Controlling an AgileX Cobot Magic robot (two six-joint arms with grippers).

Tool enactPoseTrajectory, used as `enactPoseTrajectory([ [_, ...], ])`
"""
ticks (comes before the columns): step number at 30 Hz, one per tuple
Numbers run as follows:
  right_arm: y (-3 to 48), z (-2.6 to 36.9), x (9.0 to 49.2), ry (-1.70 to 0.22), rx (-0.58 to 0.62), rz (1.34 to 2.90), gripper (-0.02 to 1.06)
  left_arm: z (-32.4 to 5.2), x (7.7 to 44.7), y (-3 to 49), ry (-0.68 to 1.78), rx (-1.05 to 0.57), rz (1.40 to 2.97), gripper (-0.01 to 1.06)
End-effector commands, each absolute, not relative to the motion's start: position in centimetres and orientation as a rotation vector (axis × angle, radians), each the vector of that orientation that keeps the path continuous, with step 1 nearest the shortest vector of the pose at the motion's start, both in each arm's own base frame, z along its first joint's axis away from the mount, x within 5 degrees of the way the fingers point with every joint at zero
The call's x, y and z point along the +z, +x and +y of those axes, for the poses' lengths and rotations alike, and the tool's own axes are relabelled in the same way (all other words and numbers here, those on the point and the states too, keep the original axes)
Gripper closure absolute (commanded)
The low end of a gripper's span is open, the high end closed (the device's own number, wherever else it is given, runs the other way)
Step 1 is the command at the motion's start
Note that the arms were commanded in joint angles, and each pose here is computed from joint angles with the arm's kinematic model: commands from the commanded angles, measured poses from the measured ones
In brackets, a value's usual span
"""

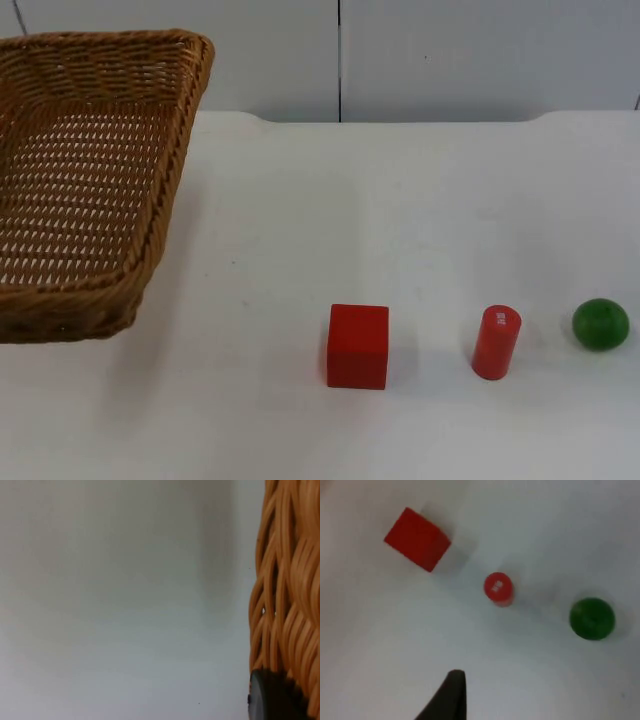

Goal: Pick up the basket with the left hand and place the object to the left of the red cylinder into the basket with the right hand.

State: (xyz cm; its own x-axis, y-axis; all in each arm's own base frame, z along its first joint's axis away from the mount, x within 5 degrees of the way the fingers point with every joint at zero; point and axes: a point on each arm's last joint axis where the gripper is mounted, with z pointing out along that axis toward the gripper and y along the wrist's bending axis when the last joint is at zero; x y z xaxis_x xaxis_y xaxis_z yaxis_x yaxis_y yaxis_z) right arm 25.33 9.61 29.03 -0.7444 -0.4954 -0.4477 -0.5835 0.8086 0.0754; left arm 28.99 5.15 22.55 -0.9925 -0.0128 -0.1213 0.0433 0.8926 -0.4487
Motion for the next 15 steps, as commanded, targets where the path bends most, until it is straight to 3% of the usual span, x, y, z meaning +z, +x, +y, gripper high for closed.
enactPoseTrajectory([
  [1, 26.5, 11.8, 28.2, -0.947, 0.251, 2.55, 0.0, 4.8, 23.2, 28.9, 0.018, -0.743, 2.899, 1.05],
  [4, 28.8, 17.3, 26.1, -1.209, 0.161, 2.48, 0.0, 4.8, 23.2, 28.9, 0.017, -0.745, 2.898, 1.05],
  [9, 30.9, 23.0, 23.8, -1.46, 0.122, 2.368, 0.0, 4.7, 23.3, 29.0, 0.01, -0.757, 2.891, 1.05],
  [15, 32.5, 27.7, 20.0, -1.743, 0.098, 2.221, 0.0, 4.7, 23.3, 29.0, 0.01, -0.757, 2.891, 1.05],
])
